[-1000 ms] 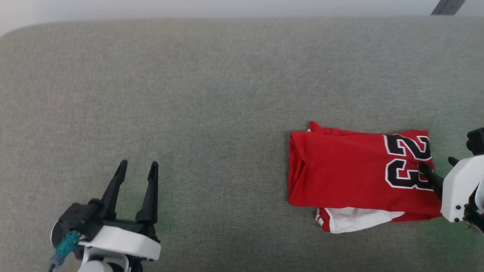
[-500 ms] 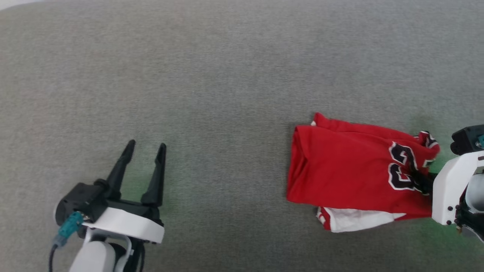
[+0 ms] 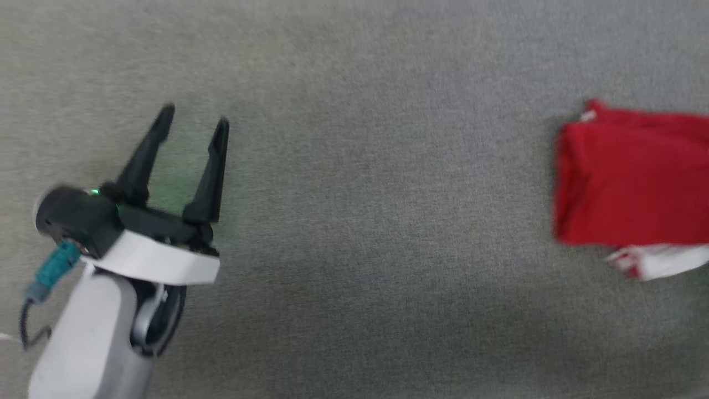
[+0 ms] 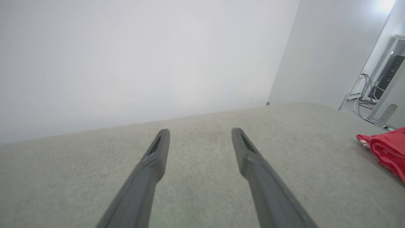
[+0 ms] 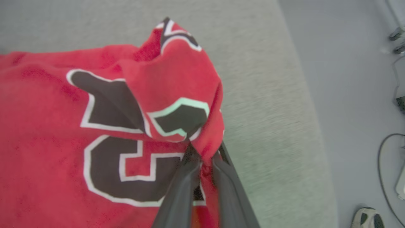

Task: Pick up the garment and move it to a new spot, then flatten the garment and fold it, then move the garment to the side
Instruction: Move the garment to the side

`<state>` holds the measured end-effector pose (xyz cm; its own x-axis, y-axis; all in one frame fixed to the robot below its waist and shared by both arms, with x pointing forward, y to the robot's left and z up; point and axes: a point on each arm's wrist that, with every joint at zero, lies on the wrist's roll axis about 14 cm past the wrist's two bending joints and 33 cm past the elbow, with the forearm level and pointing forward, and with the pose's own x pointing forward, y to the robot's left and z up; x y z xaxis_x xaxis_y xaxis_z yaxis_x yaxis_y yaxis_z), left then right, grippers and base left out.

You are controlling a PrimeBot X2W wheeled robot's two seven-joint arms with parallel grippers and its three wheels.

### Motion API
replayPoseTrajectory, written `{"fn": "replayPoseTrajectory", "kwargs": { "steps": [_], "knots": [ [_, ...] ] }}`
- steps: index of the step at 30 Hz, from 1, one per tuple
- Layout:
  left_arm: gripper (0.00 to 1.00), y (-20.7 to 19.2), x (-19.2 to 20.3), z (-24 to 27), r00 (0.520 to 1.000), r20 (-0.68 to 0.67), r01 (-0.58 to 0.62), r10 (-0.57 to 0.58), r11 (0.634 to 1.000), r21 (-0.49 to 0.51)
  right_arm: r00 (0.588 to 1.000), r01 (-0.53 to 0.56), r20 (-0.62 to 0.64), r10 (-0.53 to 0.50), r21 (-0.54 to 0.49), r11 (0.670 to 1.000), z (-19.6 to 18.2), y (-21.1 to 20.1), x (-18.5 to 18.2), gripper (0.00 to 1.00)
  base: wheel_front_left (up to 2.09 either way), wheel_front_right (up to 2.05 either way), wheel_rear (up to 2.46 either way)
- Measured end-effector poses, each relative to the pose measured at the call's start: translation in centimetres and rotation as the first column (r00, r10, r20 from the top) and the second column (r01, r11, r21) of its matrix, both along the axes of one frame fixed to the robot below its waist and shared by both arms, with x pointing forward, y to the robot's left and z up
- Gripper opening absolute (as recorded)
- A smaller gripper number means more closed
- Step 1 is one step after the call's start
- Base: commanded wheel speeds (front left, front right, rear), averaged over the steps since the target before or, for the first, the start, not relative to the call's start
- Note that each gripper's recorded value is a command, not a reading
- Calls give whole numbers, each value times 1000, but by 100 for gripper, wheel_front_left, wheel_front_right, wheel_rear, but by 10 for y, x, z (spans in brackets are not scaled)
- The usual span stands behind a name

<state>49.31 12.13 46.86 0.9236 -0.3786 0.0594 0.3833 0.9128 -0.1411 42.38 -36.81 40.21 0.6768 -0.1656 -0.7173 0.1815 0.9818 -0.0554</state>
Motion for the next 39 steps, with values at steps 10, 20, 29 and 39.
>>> {"fn": "replayPoseTrajectory", "kwargs": {
  "steps": [10,20,29,39],
  "knots": [
    [100,-17,51,7,991,103,83,-86,996,25,971,237,96,-220,-243,941,19,-106,19,0,0,0,0],
    [100,-11,60,4,990,113,79,-83,996,33,961,277,96,-259,-298,914,-2,-111,43,0,0,0,0],
    [100,2,48,1,997,72,26,-27,999,25,974,218,127,-187,-309,926,8,-92,55,100,0,0,0],
    [100,23,-4,-1,997,-18,-77,78,997,14,951,-17,296,88,-234,972,43,-1,74,100,0,0,0]
  ]
}}
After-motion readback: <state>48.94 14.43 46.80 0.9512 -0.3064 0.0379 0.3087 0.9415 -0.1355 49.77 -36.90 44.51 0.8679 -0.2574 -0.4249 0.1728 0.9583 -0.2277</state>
